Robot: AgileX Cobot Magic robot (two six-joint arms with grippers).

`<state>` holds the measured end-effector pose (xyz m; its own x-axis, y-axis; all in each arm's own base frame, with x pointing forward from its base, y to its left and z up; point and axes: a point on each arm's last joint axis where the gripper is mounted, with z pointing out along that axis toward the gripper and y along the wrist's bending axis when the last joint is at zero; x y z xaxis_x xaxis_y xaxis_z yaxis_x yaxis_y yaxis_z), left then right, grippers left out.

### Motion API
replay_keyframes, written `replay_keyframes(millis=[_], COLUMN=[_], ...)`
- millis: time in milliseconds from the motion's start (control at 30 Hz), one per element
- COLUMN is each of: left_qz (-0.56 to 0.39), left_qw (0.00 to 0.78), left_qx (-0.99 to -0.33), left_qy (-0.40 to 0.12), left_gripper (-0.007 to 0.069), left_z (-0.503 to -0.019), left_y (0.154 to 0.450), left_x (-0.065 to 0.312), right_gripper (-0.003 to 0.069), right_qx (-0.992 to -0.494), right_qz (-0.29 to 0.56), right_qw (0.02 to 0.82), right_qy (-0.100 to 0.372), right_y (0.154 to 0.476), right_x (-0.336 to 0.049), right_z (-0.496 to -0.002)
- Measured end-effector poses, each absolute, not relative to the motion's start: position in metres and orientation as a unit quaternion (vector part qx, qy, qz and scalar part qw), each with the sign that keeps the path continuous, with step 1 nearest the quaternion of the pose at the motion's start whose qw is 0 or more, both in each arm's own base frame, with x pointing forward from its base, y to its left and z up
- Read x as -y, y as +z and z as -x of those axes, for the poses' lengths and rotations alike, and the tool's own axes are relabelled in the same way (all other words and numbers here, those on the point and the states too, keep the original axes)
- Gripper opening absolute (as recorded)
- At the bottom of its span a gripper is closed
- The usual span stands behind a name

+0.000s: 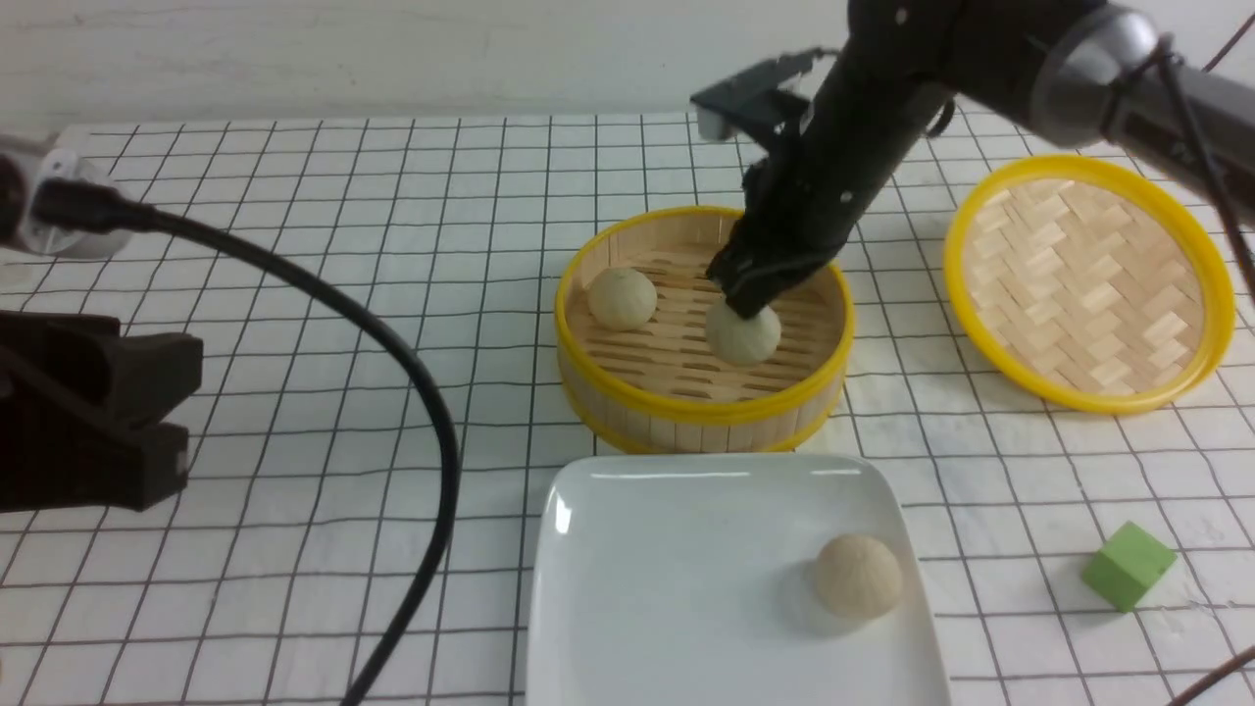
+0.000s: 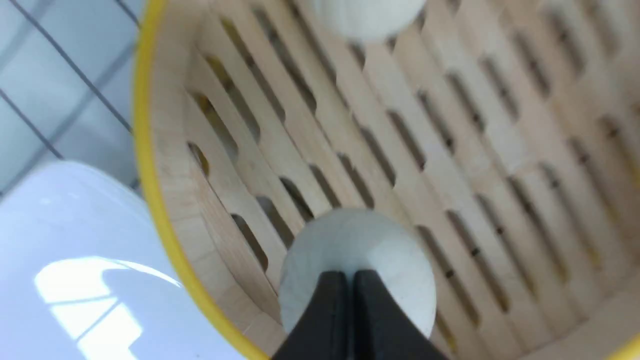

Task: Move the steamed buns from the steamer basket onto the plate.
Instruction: Use the right arm to put the steamed stuffed bun into the plate

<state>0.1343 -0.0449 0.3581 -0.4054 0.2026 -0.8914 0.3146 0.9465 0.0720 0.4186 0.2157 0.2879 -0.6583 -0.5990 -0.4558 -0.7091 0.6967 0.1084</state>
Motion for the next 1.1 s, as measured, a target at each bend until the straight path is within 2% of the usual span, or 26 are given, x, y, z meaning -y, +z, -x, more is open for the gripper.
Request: replay_keyframes(millis=[133,233,367,533,700,1100], left_qz=[-0.157,-0.159,-0.16,-0.16,-0.165,-0.17], left_qw=[0.518,0.51,0.507,0.519,0.525,0.536], left_qx=[-0.839,-0.844,-0.846,-0.838,-0.834,-0.827], left_qy=[-0.049,-0.048,-0.047,-0.049,-0.041,-0.033], left_gripper=[0.0335,0.0335,0.0335,0.0335,0.0335,0.0335], left_z=[-0.138,-0.142,-0.146,-0.148,-0.149,-0.151], left_y=[0.356,0.353,0.352,0.353,0.354,0.356], left_x=[0.046,0.048,0.049,0.05,0.05,0.05], right_gripper=[0.0009,0.0009,0.0009,0.001,0.0012,0.0012], right_qx=[-0.889,-0.888,-0.89,-0.895,-0.901,-0.913], right_qz=[0.369,0.368,0.356,0.332,0.328,0.355], right_qw=[0.229,0.237,0.242,0.238,0.215,0.101], right_qy=[0.142,0.143,0.148,0.179,0.185,0.172], right_y=[0.327,0.343,0.351,0.357,0.35,0.303], right_x=[-0.21,-0.207,-0.205,-0.208,-0.215,-0.224], right_z=[-0.406,-0.398,-0.393,-0.388,-0.375,-0.32])
